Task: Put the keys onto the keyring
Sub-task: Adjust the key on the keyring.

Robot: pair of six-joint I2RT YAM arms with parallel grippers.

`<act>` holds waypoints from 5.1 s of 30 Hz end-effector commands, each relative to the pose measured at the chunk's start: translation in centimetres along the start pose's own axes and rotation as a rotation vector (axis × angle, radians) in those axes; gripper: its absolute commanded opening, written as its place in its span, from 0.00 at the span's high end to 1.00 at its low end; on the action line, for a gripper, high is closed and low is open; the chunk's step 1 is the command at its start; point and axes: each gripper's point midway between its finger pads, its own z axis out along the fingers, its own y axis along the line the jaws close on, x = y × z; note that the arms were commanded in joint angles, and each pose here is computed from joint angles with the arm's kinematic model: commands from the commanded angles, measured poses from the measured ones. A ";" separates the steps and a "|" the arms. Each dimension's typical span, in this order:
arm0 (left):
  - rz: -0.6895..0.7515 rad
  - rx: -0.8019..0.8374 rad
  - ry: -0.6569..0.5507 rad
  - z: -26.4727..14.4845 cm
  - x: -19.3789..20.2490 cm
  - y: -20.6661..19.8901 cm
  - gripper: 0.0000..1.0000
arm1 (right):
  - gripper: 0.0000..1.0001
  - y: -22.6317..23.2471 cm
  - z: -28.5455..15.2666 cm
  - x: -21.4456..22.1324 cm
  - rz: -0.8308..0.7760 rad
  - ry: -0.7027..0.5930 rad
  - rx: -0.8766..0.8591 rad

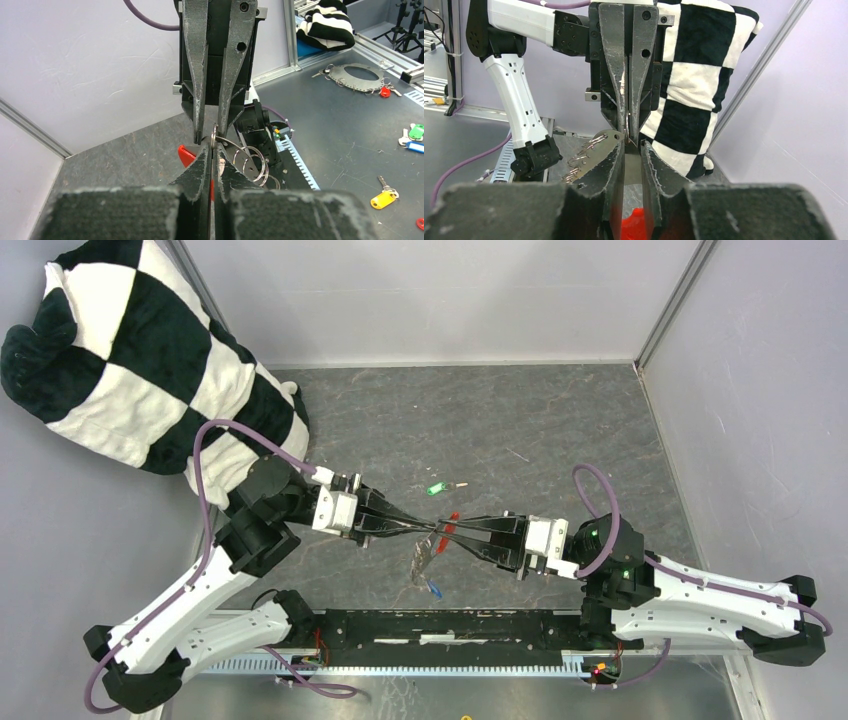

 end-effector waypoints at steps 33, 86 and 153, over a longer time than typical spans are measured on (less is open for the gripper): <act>0.028 -0.011 -0.024 -0.1 -0.7 0.1 0.98 | 0.78 -0.3 1.7 -1.9 0.013 -0.009 -0.025; 0.548 0.165 0.133 -1.9 2.7 -1.7 0.98 | 0.40 -0.9 -2.5 -3.0 -0.008 0.010 -0.001; 0.484 0.109 0.155 -1.5 2.5 -0.4 0.98 | 0.64 1.4 0.5 0.6 -0.084 0.151 -0.160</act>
